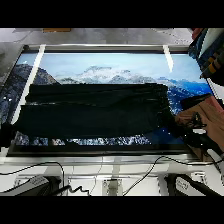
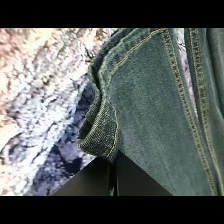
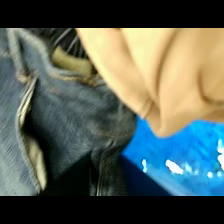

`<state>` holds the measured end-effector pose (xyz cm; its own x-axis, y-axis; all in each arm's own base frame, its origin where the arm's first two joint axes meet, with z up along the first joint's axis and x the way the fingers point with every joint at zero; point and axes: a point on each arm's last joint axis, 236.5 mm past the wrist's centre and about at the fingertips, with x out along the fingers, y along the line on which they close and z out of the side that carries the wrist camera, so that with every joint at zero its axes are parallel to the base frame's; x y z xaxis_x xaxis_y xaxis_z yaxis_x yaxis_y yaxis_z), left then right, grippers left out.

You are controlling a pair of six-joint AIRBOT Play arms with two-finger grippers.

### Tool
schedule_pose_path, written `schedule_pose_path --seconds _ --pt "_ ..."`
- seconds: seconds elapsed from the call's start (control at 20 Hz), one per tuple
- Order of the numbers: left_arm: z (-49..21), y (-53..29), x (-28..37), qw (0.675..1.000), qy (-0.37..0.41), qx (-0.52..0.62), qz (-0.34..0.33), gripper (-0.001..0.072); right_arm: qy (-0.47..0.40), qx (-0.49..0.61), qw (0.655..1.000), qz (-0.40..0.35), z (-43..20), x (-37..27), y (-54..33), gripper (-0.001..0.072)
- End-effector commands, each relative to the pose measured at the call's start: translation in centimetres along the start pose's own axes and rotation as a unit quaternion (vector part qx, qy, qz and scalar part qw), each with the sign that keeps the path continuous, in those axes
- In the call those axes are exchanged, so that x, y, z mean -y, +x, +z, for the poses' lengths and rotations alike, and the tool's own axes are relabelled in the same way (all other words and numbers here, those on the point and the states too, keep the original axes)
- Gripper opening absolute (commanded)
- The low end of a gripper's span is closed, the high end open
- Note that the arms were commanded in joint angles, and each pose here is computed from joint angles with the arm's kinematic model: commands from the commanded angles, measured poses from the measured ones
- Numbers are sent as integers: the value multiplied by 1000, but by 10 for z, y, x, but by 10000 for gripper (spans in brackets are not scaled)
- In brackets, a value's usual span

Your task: Fold the clothes and pants, and hang the long-sleeved shirts on hangers.

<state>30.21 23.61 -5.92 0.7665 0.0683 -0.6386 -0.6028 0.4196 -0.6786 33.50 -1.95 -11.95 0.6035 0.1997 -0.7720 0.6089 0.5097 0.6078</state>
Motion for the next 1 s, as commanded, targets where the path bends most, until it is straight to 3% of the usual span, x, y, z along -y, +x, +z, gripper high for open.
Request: schedule_pose_path --seconds 0.0,0.2,0.35,0.55,0.8,0.95 --pt "2 -2 19 999 2 -9 -32 27 -14 26 1000 0 10 -10 4 31" --pt "38 -26 74 994 63 7 -91 26 -113 24 992 46 20 -60 -23 30" --pt "73 -67 101 987 109 73 -93 25 -124 50 990 54 24 -77 -58 29" --pt "87 -109 59 989 109 101 -3 25 -164 83 983 2 21 -66 -115 29" --pt "75 -98 62 985 151 78 16 23 -195 167 966 -27 25 -59 -186 29" --pt "85 -94 59 979 175 98 43 23 -169 171 970 -13 25 -63 -187 29"
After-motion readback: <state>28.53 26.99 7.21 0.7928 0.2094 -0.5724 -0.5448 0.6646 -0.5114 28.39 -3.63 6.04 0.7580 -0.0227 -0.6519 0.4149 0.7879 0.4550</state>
